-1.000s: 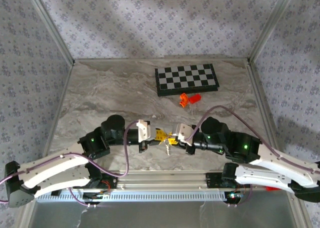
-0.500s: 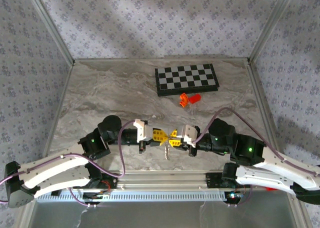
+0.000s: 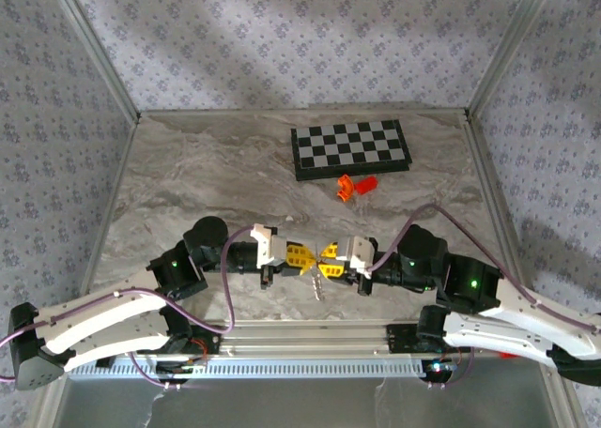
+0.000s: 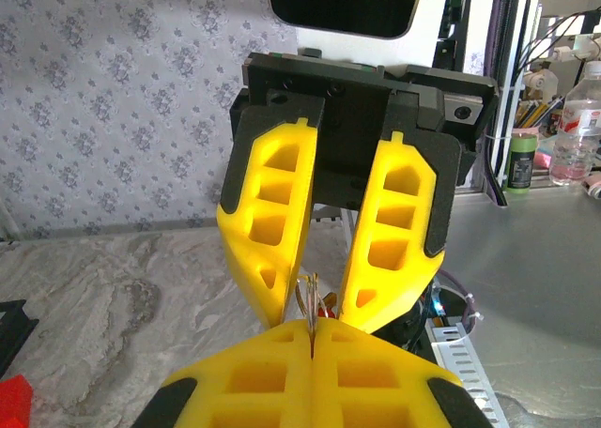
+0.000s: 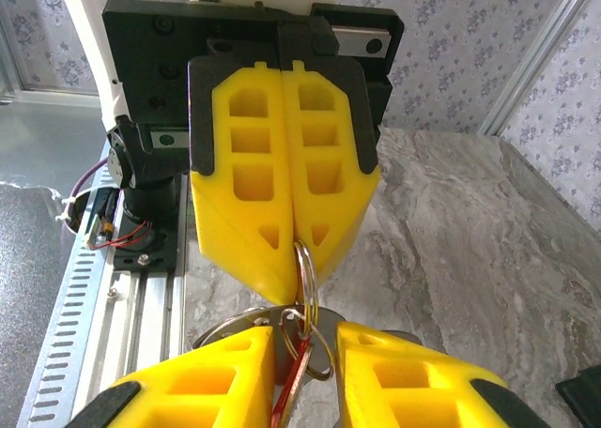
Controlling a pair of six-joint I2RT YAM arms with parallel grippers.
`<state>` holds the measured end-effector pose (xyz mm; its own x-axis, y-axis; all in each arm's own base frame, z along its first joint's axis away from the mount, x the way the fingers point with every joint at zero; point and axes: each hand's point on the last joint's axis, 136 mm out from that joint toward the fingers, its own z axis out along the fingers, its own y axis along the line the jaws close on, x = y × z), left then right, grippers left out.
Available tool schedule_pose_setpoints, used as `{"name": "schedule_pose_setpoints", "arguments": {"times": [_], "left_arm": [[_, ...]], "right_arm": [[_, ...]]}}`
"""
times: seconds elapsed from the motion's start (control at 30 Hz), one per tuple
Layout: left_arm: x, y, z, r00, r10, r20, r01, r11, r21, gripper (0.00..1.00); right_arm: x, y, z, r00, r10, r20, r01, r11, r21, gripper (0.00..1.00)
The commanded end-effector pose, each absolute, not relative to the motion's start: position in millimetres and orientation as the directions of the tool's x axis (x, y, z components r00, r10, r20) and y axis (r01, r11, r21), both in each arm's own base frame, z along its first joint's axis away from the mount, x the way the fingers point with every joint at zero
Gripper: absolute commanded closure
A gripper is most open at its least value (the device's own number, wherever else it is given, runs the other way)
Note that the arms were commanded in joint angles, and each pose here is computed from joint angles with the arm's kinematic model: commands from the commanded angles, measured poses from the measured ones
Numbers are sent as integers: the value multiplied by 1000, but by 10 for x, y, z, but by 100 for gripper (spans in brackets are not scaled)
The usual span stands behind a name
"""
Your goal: Put the keys on the keyring
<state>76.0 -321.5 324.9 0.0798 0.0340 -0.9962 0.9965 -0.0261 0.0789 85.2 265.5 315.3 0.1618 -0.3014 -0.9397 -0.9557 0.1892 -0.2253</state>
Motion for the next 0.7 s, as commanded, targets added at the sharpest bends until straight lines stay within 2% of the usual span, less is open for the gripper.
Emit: {"name": "schedule_pose_setpoints", "arguments": {"times": [0.0, 0.37, 0.67], "left_arm": [[662, -3181, 3494, 111, -53, -992, 992, -59, 114, 100], [665, -3200, 3498, 116, -42, -992, 991, -65, 119, 100], [652, -3202, 3470, 111, -40, -993, 991, -73, 114, 100]], "right_arm": [[823, 2657, 3225, 162, -267, -950, -958, 186, -216, 75], [830, 2666, 3339, 188, -240, -953, -953, 191, -236, 74], [823, 2686, 3324, 186, -231, -955, -955, 185, -231, 81]]}}
